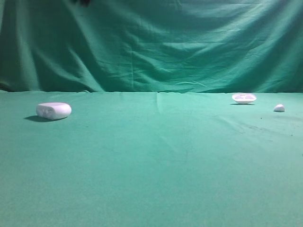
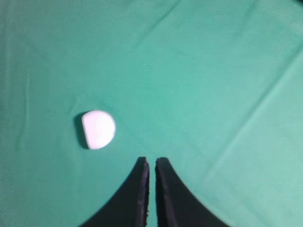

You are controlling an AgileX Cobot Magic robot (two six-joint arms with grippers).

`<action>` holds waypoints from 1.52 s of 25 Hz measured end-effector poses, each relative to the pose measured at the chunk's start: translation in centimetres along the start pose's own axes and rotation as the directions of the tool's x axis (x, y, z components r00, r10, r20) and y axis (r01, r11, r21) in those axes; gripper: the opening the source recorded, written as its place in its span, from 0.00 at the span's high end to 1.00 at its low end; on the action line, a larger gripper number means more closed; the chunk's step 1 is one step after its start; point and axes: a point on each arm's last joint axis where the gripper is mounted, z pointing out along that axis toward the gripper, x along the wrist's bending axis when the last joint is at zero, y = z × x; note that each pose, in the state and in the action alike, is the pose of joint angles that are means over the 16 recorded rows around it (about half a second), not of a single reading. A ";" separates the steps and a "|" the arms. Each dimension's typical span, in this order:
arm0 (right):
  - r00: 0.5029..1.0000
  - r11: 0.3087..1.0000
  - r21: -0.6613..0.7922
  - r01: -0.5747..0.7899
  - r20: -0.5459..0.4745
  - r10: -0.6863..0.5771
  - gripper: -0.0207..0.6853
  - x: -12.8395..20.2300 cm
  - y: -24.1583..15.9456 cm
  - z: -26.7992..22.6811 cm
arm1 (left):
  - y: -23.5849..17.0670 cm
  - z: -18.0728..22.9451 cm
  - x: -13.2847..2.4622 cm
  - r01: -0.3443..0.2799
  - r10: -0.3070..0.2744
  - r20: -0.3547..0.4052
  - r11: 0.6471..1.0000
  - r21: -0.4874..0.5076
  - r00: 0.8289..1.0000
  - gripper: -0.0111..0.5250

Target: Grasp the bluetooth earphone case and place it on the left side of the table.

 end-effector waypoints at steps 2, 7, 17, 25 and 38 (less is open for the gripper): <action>0.999 1.000 0.009 -0.030 0.019 0.030 0.97 -1.4 -1.1 -1.5 | 0.0 0.0 0.0 0.000 0.000 0.000 1.000 0.000 1.000 0.98; 0.994 0.994 0.038 -0.103 0.051 0.101 0.97 -3.7 -5.3 -4.5 | 0.0 0.0 0.0 0.000 0.000 0.000 1.000 0.000 1.000 0.98; 0.976 0.976 -0.040 -0.213 0.038 0.215 0.97 -3.7 -18.2 -7.1 | 0.0 0.0 0.0 0.000 0.000 0.000 1.000 0.000 1.000 0.98; 0.967 0.947 -0.199 -0.251 -0.009 0.254 0.97 -1.9 -26.5 -8.2 | 0.0 0.0 0.0 0.000 0.000 0.000 1.000 0.000 1.000 0.98; 0.963 0.912 -0.340 -0.231 0.052 0.263 0.97 -1.6 -32.4 -10.0 | 0.0 0.0 0.0 0.000 0.000 0.000 1.000 0.000 1.000 0.98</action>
